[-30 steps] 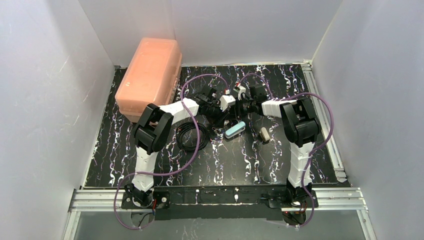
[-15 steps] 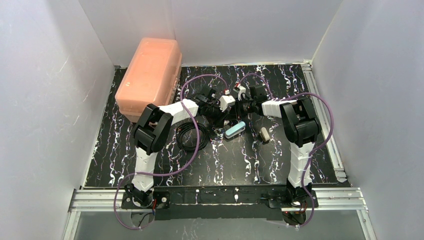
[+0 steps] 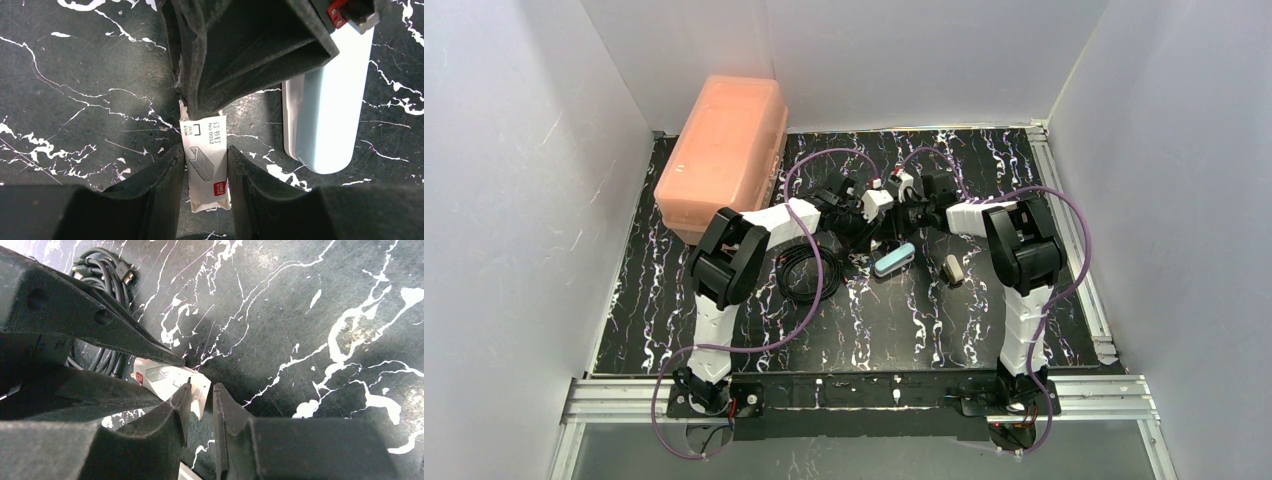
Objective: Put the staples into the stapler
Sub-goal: Open the staple box at the center of the board.
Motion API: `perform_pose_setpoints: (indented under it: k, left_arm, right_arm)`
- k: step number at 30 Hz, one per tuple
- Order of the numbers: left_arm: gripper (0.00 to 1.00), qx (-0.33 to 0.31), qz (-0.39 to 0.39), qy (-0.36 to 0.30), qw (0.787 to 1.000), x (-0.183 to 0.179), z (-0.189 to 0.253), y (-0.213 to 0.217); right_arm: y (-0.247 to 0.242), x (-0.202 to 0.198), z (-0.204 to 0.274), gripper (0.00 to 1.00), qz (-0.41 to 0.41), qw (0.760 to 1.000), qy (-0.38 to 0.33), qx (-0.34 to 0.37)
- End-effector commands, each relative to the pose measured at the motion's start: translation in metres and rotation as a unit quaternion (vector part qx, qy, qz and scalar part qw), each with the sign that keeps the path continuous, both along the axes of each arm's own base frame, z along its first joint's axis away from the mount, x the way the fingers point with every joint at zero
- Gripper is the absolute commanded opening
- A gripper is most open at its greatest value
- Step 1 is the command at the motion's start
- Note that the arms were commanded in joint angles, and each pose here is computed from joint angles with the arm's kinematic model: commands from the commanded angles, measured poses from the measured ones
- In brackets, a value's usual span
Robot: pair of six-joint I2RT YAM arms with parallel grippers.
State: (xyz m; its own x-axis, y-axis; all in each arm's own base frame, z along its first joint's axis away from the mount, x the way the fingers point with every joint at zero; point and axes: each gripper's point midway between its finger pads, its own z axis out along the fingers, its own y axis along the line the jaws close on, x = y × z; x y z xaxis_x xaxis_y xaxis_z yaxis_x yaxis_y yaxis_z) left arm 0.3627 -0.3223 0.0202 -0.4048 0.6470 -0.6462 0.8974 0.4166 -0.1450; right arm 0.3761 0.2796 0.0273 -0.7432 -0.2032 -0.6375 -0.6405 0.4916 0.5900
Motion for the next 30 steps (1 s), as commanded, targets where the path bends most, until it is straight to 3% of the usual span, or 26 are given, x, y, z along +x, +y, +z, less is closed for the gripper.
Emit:
perform_pose_setpoints:
  k: [1,7,13,30]
  left_arm:
    - [0.35,0.073,0.023,0.065,0.995,-0.028,-0.045,0.034]
    - [0.35,0.073,0.028,0.061,0.995,-0.027,-0.045,0.035]
    - [0.36,0.073,0.028,0.060,0.995,-0.028,-0.044,0.036]
    - [0.29,0.083,0.016,0.055,0.995,-0.033,-0.042,0.043]
  right_arm:
    - [-0.008,-0.026,-0.034,0.32,0.004,0.998,0.029,-0.057]
    - [-0.008,-0.032,-0.038,0.29,0.008,0.997,0.025,-0.069]
    - [-0.010,-0.024,-0.033,0.02,-0.010,0.997,0.006,-0.075]
    - [-0.031,0.000,-0.010,0.01,-0.025,0.989,-0.082,-0.124]
